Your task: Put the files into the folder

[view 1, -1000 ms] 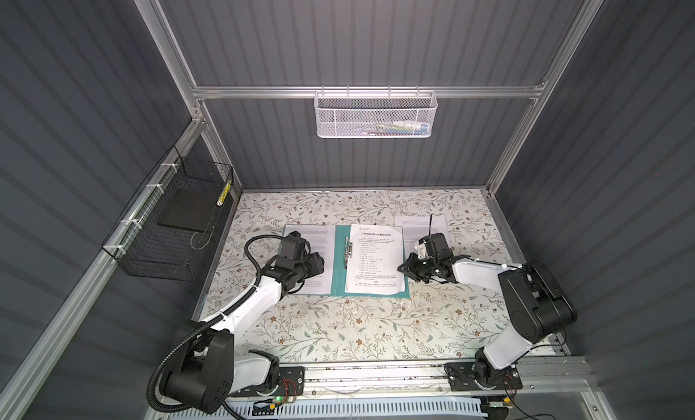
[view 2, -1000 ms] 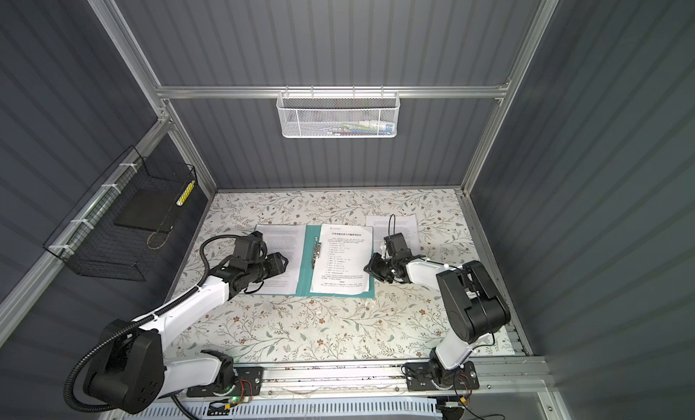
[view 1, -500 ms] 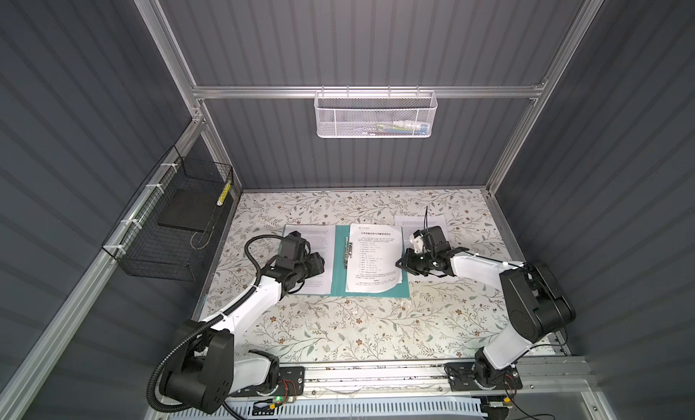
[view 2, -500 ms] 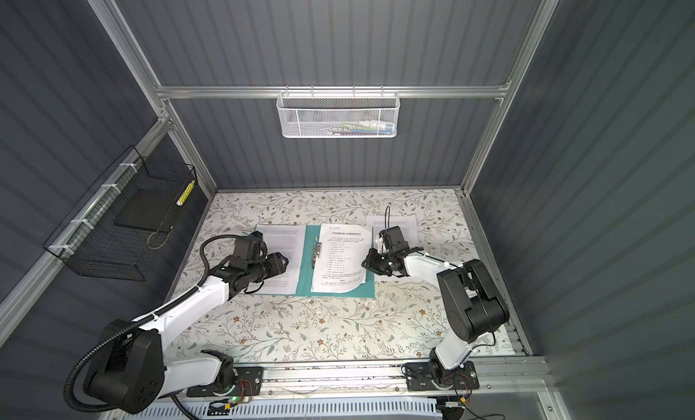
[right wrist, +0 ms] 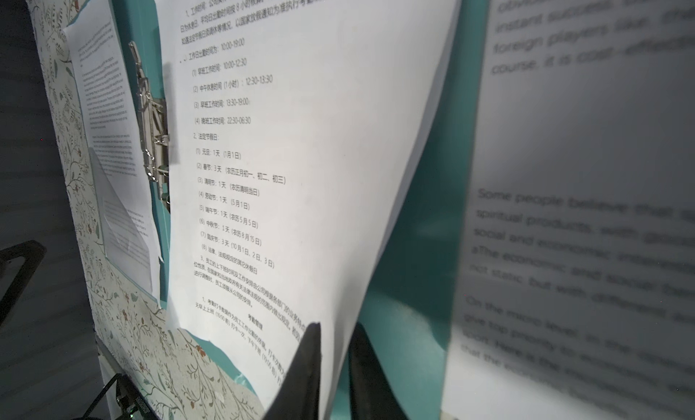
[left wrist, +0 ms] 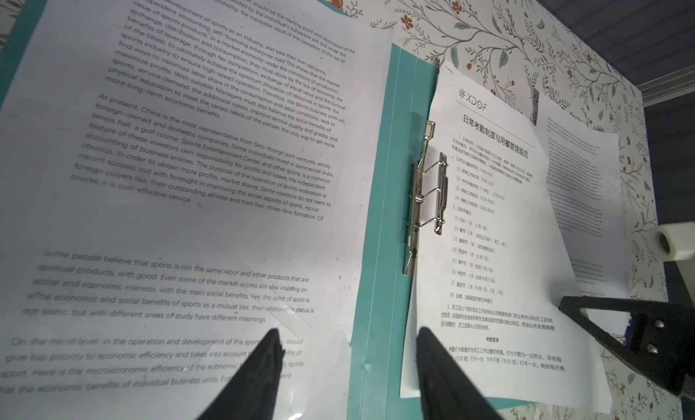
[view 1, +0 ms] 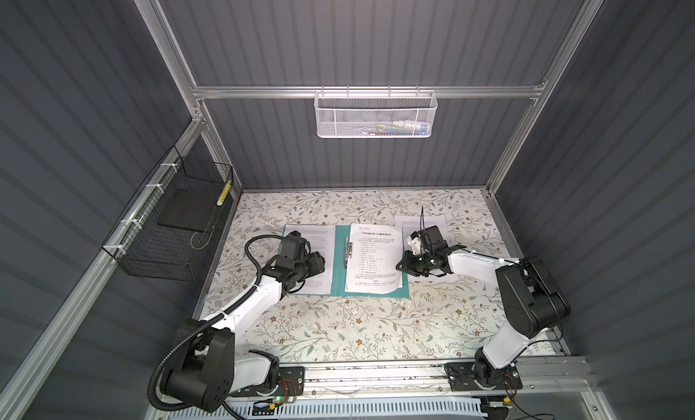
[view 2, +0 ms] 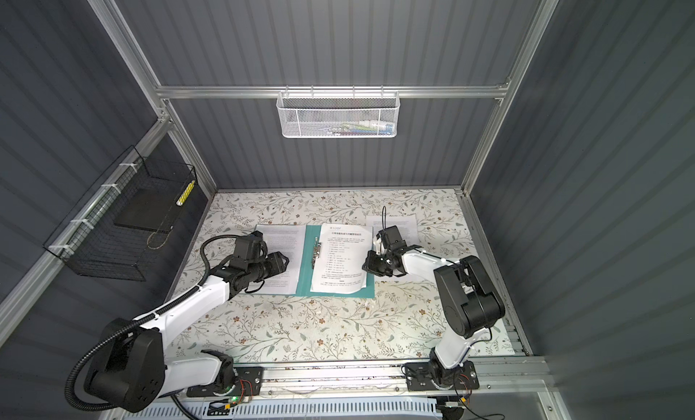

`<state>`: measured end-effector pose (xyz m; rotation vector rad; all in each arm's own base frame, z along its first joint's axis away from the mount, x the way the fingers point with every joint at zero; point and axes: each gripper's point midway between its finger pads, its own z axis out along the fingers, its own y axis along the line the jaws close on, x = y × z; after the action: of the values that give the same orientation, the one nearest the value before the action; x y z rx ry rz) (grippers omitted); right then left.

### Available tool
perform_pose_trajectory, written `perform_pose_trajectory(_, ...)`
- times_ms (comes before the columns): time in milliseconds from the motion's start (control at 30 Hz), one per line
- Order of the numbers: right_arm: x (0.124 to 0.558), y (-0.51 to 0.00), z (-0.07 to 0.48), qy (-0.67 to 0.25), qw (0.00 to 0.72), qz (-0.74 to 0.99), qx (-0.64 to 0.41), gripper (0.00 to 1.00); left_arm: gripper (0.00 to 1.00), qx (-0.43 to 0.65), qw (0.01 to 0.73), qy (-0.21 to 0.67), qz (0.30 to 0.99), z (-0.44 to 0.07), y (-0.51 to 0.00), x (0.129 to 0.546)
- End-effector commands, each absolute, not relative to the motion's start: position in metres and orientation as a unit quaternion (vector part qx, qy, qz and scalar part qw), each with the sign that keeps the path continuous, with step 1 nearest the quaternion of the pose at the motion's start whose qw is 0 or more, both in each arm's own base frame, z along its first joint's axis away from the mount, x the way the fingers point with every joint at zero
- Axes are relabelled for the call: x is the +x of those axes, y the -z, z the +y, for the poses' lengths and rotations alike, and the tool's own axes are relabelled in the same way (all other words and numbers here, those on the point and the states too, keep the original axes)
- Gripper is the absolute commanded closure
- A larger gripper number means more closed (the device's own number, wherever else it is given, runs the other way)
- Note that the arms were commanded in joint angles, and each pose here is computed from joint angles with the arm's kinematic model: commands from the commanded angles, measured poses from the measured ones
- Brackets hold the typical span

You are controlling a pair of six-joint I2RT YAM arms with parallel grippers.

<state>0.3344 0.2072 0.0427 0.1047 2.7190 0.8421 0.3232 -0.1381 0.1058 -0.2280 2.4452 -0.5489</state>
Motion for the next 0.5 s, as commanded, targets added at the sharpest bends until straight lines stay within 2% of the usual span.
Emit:
perform_pose_trajectory(0, 0.3364, -0.0411, 0.2081, -0.285, 0.146, 0.947, 0.028, 0.83, 0.41, -0.09, 0.302, 0.213, 0.925, -0.1388, -0.1026, 0.3202)
perform_pose_trajectory(200, 0.3326, -0.0409, 0.2064, -0.283, 0.146, 0.948, 0.021, 0.99, 0.41, -0.089, 0.301, 0.215, 0.925, -0.1401, -0.1015, 0.3208)
perform_pose_trajectory(467, 0.3274, -0.048, 0.2099, -0.293, 0.153, 0.944, -0.015, 1.0, 0.41, -0.091, 0.301, 0.218, 0.924, -0.1405, -0.1017, 0.3201)
